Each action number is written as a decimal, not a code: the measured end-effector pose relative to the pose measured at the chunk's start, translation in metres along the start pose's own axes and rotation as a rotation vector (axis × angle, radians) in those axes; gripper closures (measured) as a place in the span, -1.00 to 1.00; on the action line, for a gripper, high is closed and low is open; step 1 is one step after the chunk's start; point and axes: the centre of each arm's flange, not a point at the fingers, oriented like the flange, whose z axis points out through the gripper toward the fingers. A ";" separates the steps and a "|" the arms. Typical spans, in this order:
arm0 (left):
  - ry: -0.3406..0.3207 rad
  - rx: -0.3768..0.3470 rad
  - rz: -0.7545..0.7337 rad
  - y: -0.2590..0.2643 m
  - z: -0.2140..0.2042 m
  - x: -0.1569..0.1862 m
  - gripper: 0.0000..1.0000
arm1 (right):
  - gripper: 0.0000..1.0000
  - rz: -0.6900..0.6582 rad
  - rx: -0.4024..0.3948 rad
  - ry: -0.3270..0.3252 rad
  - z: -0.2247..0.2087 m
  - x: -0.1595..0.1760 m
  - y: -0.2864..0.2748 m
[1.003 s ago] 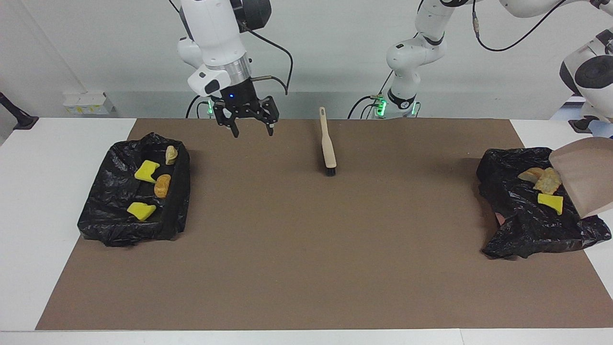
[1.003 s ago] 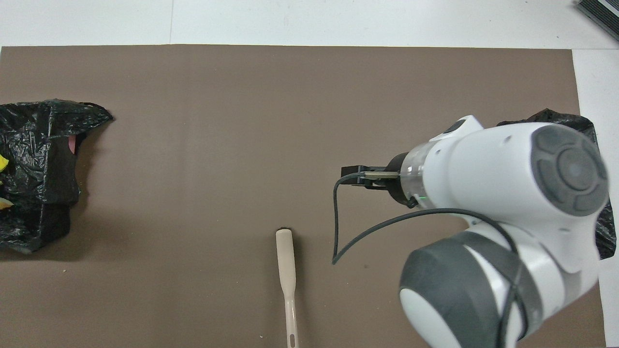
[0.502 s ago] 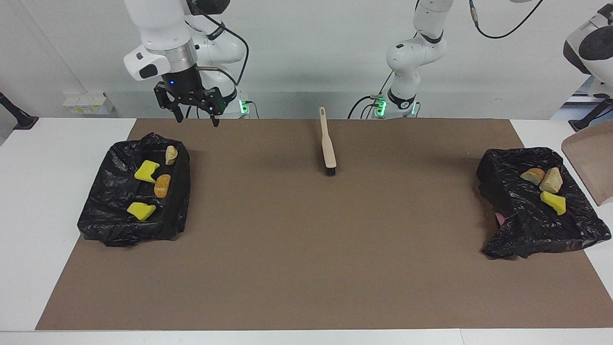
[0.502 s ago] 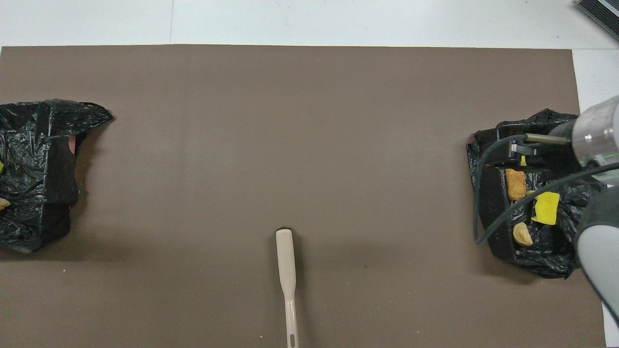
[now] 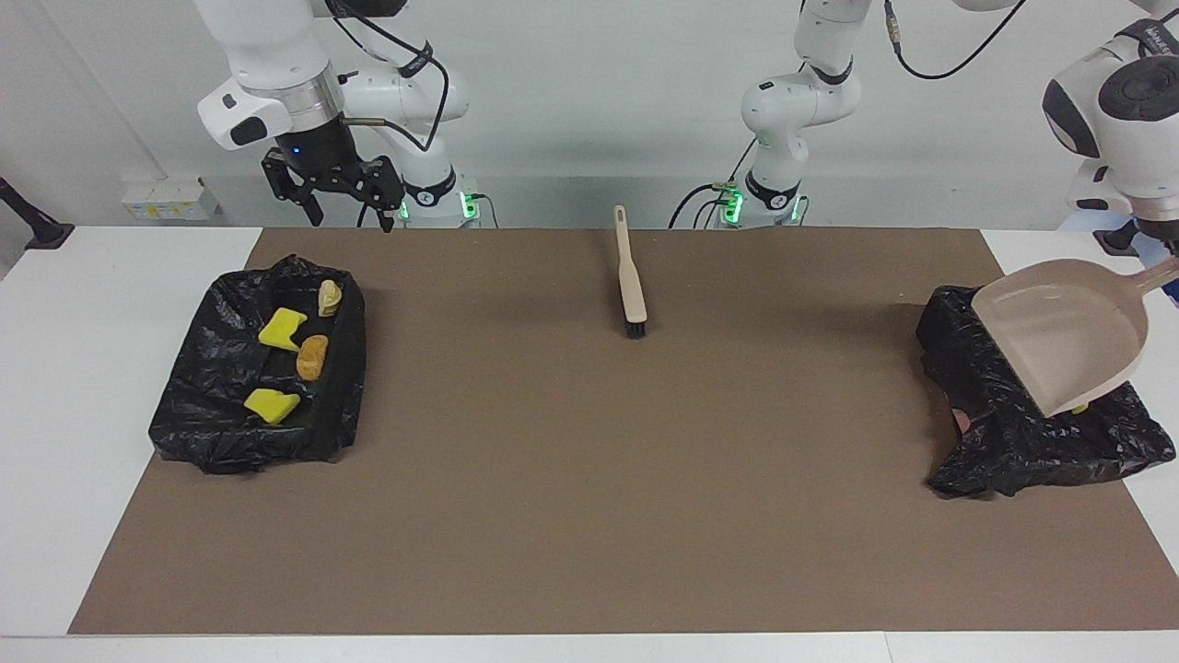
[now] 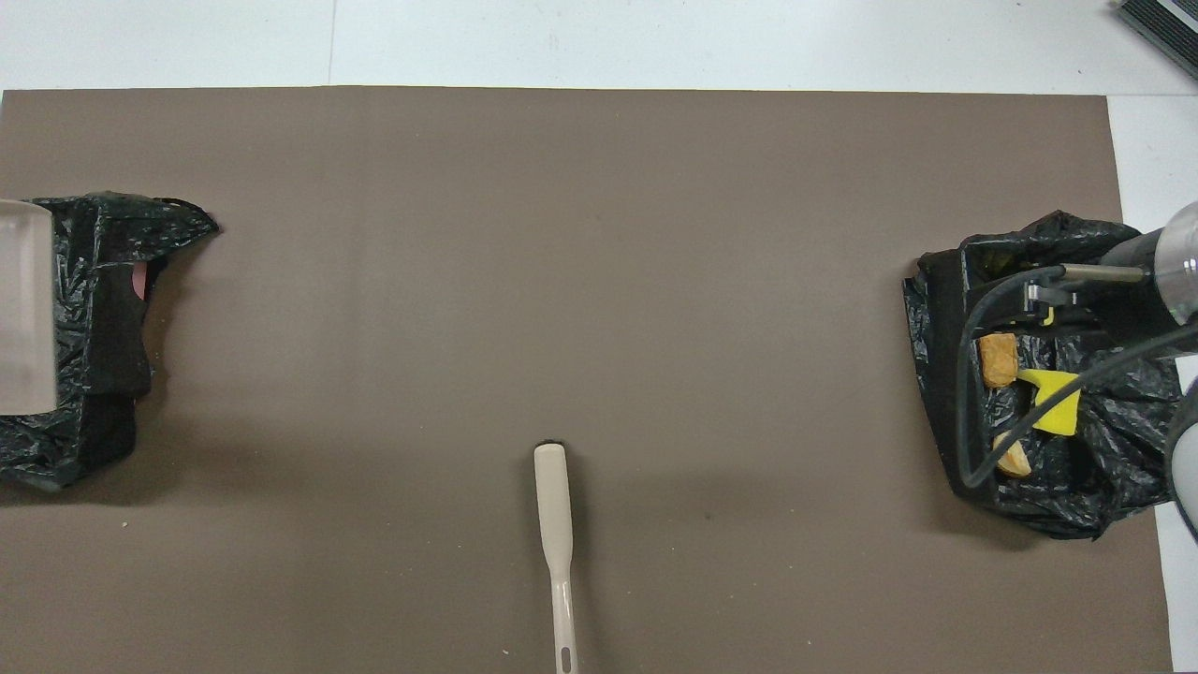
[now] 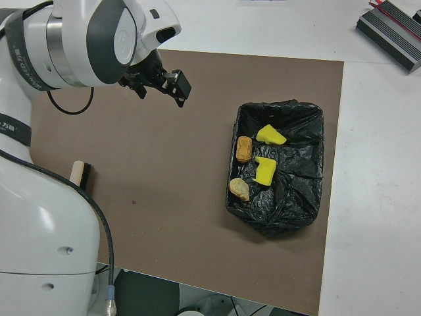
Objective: Sweep and dump trash in bin
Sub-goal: 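Bring the emptied dustpan back to the mat center with the left gripper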
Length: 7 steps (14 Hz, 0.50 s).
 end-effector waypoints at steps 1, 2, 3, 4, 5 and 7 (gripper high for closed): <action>0.048 -0.019 -0.031 0.001 -0.004 0.010 0.37 | -1.00 0.002 0.000 0.000 0.000 0.000 0.001; 0.107 -0.046 -0.074 0.002 -0.007 0.022 0.37 | -1.00 0.003 0.000 0.000 0.000 0.000 0.002; 0.167 -0.078 -0.122 0.004 -0.010 0.033 0.37 | -1.00 0.002 0.000 0.000 0.000 0.000 0.001; 0.225 -0.109 -0.170 0.005 -0.014 0.044 0.37 | -1.00 0.001 0.000 -0.001 0.001 0.001 0.001; 0.275 -0.140 -0.213 0.007 -0.019 0.055 0.37 | -1.00 0.002 0.000 -0.003 0.002 0.001 0.001; 0.342 -0.202 -0.305 0.010 -0.030 0.074 0.37 | -1.00 0.003 -0.001 -0.008 0.005 0.003 0.002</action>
